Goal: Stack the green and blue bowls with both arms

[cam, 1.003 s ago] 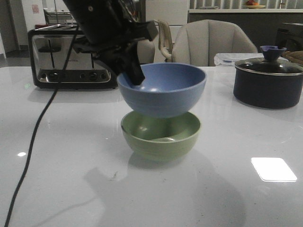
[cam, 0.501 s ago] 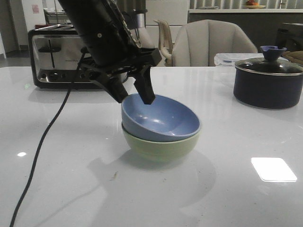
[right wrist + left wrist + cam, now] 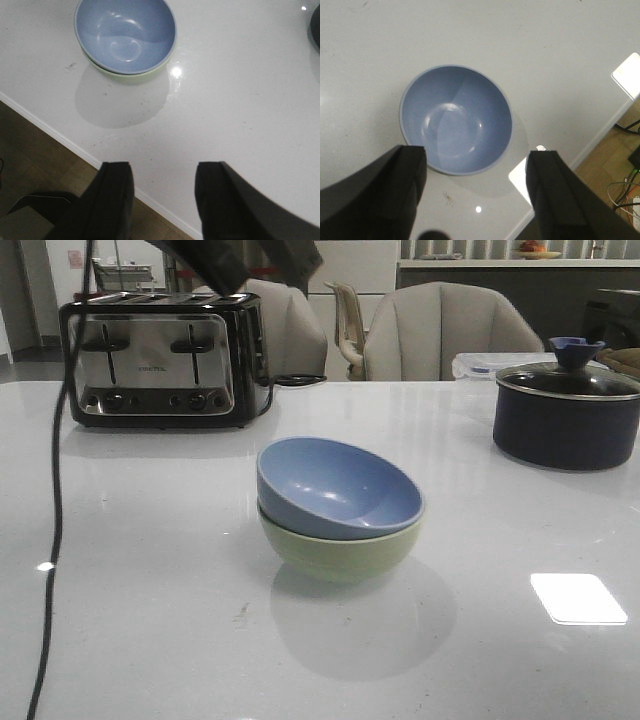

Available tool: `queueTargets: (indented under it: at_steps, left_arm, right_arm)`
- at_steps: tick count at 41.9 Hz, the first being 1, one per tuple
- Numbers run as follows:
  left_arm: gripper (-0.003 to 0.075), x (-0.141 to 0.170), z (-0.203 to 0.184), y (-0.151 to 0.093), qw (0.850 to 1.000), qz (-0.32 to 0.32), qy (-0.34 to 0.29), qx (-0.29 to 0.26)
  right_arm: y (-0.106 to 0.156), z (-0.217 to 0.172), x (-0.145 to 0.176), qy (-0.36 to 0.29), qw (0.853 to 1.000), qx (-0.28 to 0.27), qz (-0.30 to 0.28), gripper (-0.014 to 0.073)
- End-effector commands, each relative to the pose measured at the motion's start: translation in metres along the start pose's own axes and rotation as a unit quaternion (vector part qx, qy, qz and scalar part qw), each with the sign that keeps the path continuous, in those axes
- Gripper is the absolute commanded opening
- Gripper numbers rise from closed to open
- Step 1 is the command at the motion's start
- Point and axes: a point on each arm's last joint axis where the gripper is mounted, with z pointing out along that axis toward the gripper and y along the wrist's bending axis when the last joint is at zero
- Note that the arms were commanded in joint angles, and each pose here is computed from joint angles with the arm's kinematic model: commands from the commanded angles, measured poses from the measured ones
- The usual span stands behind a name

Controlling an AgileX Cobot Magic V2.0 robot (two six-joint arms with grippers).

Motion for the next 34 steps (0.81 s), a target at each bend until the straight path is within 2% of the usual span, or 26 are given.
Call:
queueTargets:
  at_steps: [1,16,28,34]
  left_arm:
    - [0.0491,0.007,-0.04,-0.015,0.997,0.01,-0.072,0.0]
    - [0.0491,0.099,-0.089,-0.034,0.995,0.018,-0.094,-0.008]
    - [0.0489,0.164,-0.116,-0.046,0.99,0.035,-0.138,-0.017]
    - [0.042,0.177,-0.125,-0.049,0.985,0.041,-0.164,-0.021]
  right_arm:
    - [-0.001,-0.007,-0.012,-0.046,0.999,0.004,-0.004,0.0419]
    - [-0.001,-0.007,-0.012,-0.046,0.999,0.004,-0.004,0.0419]
    - [-0.001,-0.007,-0.012,-0.046,0.999,0.004,-0.004,0.0419]
    - [-0.001,-0.007,-0.012,-0.046,0.999,0.004,-0.004,0.0391]
